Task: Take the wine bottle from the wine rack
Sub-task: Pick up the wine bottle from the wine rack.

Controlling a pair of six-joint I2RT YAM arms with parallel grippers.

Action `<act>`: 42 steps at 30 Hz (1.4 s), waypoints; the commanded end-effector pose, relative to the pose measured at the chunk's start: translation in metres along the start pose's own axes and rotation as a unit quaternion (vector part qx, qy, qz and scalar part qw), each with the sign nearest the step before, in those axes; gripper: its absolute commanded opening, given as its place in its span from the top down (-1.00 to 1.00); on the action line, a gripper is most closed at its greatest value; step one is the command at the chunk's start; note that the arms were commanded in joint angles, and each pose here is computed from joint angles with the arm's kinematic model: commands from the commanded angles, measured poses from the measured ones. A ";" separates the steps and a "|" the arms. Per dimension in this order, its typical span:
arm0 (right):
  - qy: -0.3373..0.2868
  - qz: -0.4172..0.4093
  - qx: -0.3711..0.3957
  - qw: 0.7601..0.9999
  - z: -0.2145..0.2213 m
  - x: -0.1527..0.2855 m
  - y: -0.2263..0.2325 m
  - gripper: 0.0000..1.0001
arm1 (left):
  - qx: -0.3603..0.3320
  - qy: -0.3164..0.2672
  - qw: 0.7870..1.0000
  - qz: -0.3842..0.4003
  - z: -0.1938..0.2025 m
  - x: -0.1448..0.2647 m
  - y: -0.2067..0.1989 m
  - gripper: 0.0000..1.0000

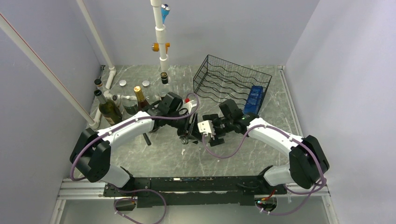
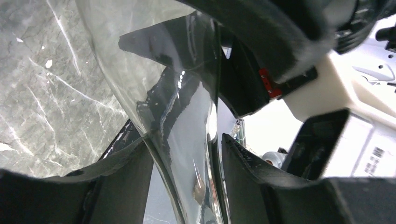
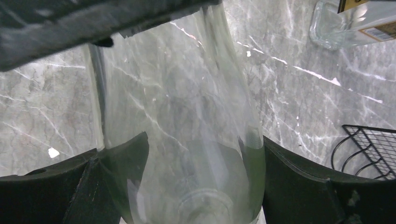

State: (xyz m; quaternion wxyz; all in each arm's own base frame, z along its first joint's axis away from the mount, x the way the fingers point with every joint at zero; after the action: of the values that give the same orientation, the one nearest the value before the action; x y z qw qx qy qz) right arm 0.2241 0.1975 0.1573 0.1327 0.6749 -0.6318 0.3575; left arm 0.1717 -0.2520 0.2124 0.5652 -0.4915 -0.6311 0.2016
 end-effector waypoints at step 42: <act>-0.184 -0.044 -0.103 0.977 -0.010 0.026 -0.004 0.98 | -0.281 -0.401 0.872 -0.009 -0.014 0.121 -0.080 -0.99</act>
State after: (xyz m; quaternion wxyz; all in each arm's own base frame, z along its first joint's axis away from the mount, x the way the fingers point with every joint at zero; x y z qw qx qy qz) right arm 0.2184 0.1750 0.1512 0.1770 0.7122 -0.6497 0.1985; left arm 0.1662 -0.1972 0.3206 0.2245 -0.5131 -0.8075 0.1849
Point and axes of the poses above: each gripper's point midway between its finger pads, its own x axis back along the fingers, its own y axis along the line the jaws close on, z = x × y, the point moved 8 cm from there along x, back along the fingers, and after that the axes turned 8 degrees about -x, right-handed, at the moved point
